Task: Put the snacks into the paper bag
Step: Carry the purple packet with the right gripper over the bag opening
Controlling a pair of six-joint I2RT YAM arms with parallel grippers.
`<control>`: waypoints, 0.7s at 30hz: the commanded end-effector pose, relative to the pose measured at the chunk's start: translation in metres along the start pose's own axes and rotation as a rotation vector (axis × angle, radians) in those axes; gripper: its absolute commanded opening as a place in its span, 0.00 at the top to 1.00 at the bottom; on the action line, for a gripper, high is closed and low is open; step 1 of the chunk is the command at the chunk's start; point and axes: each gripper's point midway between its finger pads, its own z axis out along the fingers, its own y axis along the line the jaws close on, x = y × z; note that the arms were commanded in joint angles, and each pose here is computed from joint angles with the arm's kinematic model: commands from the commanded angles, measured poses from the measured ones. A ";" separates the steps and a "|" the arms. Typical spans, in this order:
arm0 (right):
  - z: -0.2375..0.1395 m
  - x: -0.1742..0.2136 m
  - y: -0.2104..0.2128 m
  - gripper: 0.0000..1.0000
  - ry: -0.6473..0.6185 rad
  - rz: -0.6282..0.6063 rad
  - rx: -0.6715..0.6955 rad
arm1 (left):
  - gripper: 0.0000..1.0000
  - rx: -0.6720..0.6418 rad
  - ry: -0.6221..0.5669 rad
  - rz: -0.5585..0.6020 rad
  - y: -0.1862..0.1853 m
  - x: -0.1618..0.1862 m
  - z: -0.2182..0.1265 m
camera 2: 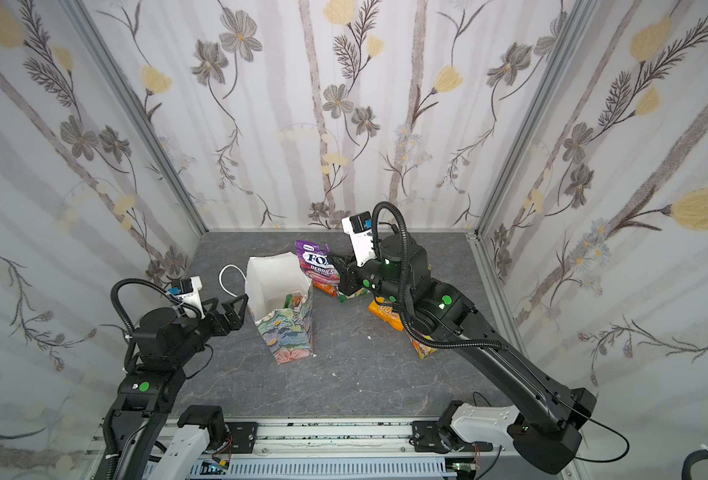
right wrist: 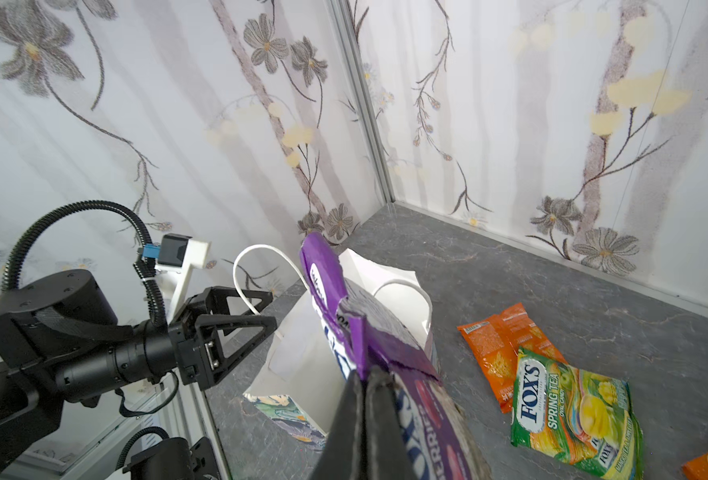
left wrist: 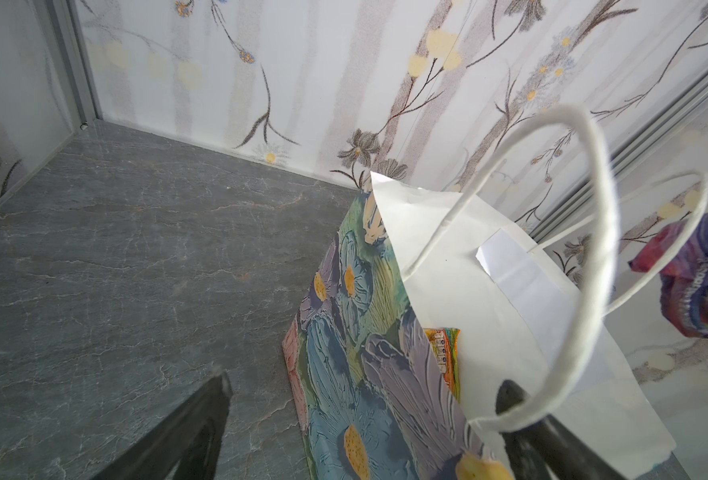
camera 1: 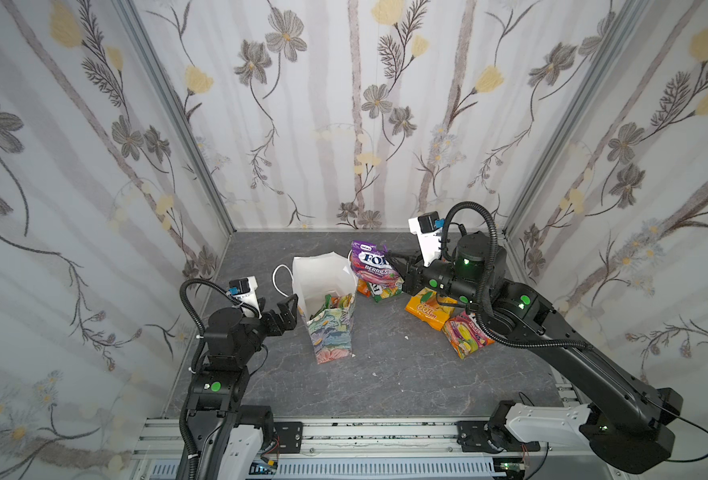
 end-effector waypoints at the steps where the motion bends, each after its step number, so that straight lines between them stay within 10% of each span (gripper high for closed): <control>1: -0.003 -0.023 0.017 1.00 -0.052 -0.033 -0.067 | 0.00 0.009 -0.012 0.010 -0.002 -0.002 0.001; 21: 0.020 -0.041 0.078 1.00 -0.021 -0.114 -0.246 | 0.00 0.007 -0.017 0.011 -0.001 -0.003 0.000</control>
